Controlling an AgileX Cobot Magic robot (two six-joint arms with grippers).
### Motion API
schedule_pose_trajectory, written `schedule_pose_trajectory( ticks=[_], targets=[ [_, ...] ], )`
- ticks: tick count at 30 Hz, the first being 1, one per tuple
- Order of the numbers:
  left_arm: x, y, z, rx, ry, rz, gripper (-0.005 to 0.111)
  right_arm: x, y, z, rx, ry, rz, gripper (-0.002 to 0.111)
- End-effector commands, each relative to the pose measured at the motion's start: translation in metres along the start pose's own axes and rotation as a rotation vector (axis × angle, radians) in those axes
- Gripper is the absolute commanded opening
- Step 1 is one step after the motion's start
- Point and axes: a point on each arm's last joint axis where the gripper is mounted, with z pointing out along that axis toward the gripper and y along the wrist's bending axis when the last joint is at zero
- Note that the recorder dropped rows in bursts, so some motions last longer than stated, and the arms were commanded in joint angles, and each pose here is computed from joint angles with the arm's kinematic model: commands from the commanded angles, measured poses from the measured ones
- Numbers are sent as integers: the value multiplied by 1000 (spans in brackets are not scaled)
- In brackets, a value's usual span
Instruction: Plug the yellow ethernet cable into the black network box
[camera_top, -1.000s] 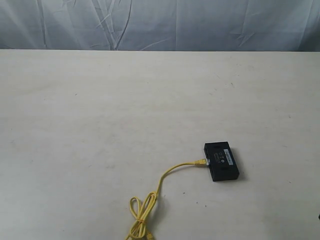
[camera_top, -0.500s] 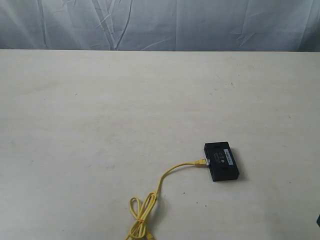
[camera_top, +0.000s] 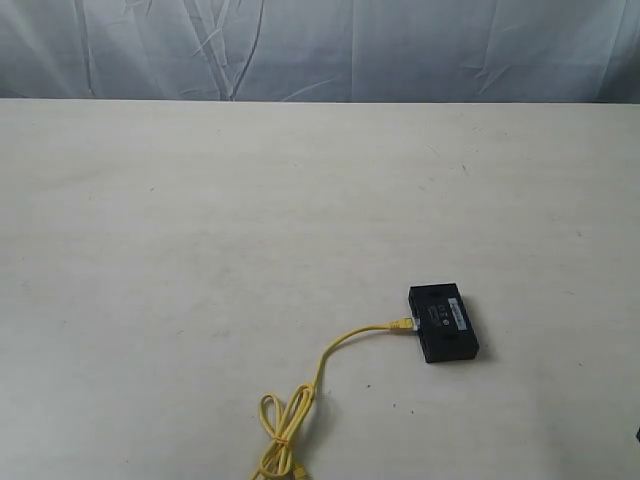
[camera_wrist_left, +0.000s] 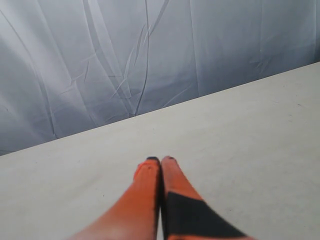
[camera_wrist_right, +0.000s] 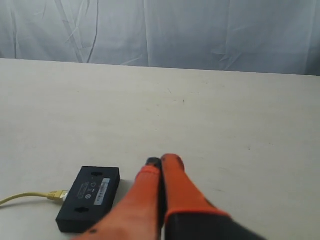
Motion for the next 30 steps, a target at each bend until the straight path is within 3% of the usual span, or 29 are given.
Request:
schedule_pose_trajectory(
  ticks=[1,7,30],
  targets=[
    [1,0,-1,-1,-12,0,0,1,-4,0,69,-5,31,-1],
    [1,0,-1,-1,-12,-2,0,1,-7,0,124,-5,43,-1],
    [1,0,-1,-1,-12,-2,0,1,-6,0,121,-5,52,-1]
  ],
)
